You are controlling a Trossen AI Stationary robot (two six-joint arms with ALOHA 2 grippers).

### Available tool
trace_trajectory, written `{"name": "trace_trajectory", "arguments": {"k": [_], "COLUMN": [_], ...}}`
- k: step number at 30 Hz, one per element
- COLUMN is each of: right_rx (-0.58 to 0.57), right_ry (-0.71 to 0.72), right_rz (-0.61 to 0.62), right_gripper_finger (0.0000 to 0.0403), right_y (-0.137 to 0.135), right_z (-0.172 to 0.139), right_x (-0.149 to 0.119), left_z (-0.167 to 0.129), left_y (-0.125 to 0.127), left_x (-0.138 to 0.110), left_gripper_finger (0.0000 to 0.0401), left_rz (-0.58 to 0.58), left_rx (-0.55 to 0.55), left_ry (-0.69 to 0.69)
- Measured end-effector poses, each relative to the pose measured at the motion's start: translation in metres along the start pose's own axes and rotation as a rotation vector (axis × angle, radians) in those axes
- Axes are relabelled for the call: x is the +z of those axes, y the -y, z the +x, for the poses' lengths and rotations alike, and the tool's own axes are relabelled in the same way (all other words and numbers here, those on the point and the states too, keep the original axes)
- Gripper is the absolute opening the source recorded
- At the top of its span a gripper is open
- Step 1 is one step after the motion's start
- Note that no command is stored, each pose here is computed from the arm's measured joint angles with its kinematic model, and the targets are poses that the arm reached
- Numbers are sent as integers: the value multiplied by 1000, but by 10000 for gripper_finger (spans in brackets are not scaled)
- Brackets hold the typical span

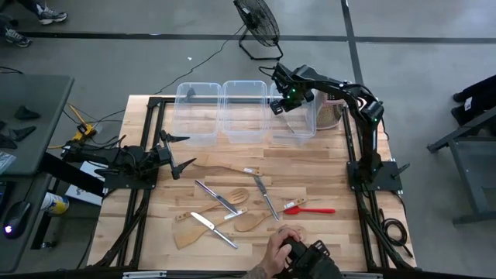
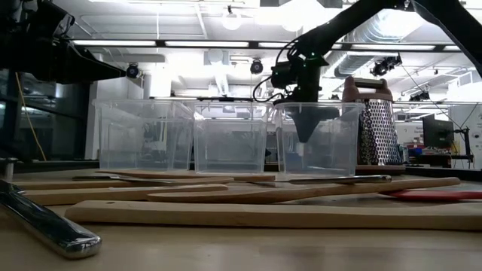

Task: Pick & Place Kitchen Items
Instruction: Put the table knife into the right transparent bin

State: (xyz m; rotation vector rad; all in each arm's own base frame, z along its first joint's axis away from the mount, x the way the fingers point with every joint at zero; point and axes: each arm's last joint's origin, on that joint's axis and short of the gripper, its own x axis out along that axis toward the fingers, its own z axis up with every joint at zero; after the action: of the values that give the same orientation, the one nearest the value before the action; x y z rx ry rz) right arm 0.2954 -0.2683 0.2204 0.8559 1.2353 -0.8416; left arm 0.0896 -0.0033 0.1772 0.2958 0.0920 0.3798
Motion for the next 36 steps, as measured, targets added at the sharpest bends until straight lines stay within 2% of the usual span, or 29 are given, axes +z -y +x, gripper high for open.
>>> {"name": "trace_trajectory", "arguments": {"k": [5, 11, 17, 21, 24, 28, 32, 36], "right_rx": [10, 64, 140, 193, 269, 394, 533, 620], "right_ry": [23, 147, 221, 229, 205, 175, 75, -28], "right_rz": [1, -1, -67, -137, -188, -224, -223, -231], "right_gripper_finger": [67, 74, 74, 81, 107, 164, 216, 239], "right_y": [0, -1, -13, -26, -32, -39, -41, -46], "right_z": [-11, -66, -129, -147, -145, -128, -99, -63], "right_x": [-2, -19, -65, -107, -143, -192, -234, -262], "left_z": [0, 0, 0, 0, 0, 0, 0, 0], "left_y": [0, 0, 0, 0, 0, 0, 0, 0], "left_x": [0, 0, 0, 0, 0, 0, 0, 0], "left_gripper_finger": [388, 388, 388, 388, 388, 388, 388, 388], "left_rz": [0, 0, 0, 0, 0, 0, 0, 0], "left_rx": [0, 0, 0, 0, 0, 0, 0, 0], "left_ry": [0, 0, 0, 0, 0, 0, 0, 0]}}
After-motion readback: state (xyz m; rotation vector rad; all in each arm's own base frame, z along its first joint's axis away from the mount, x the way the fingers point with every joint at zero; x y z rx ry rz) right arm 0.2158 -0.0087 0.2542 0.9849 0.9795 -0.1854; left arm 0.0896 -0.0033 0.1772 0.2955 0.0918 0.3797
